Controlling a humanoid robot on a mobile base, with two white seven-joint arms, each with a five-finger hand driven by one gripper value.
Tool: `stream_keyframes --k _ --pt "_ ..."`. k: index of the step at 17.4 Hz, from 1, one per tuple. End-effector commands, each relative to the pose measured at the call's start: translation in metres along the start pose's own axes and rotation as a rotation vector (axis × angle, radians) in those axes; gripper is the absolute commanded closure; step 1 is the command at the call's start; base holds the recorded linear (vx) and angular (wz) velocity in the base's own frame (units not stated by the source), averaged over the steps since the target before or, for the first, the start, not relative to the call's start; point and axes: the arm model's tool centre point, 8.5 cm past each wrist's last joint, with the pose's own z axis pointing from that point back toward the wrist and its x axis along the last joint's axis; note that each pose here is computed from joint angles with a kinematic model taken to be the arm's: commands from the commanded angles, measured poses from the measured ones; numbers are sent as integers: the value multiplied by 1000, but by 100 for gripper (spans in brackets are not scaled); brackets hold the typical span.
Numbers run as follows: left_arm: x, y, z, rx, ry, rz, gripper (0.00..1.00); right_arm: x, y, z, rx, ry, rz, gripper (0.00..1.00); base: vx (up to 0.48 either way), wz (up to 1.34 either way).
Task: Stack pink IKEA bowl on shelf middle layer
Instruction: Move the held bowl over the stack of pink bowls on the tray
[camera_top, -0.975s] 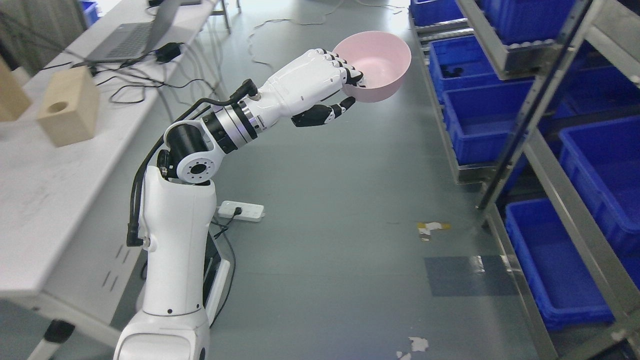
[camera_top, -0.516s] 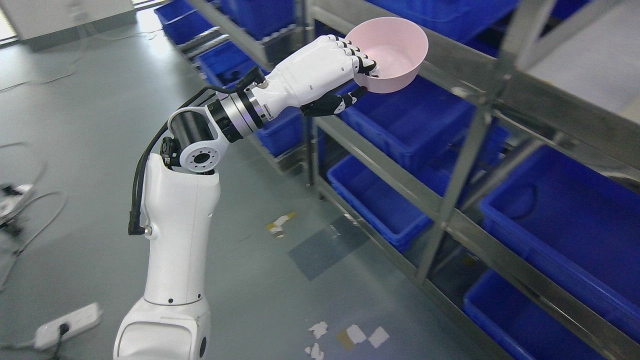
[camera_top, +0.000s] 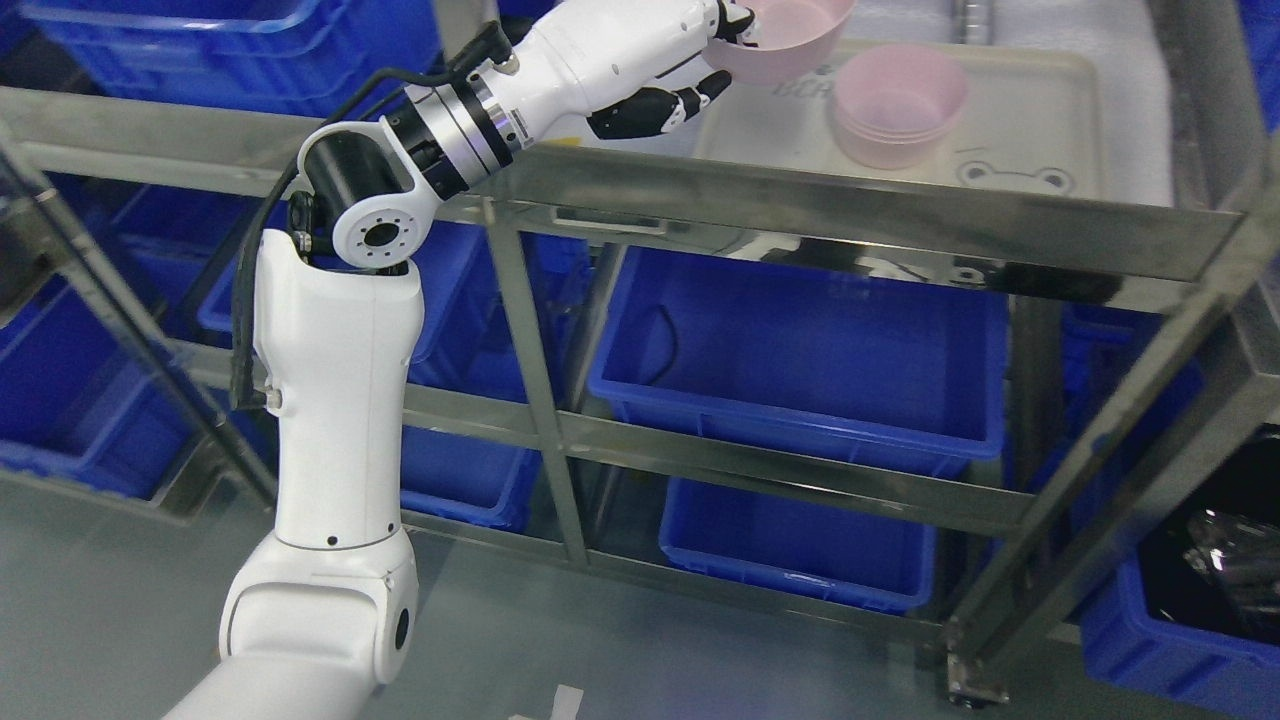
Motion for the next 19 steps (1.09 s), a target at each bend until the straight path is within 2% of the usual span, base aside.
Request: stream_keyframes --k 1,5,9,13,19 --pt "-55 -5 39 -119 158 -30 97 -10 -10 0 -13 7 2 0 130 -816" --pt "-64 -20 39 -231 184 -16 97 -10 -10 0 -13 7 2 0 114 -617" --pt "-59 -49 24 -303 151 24 97 -10 -10 0 -13 7 2 0 114 -346" --pt "-48 -56 10 -340 111 16 97 -10 -10 0 -13 7 2 0 107 -293" --pt "-54 -52 26 -405 138 -37 97 -10 -10 0 -13 7 2 0 44 -65"
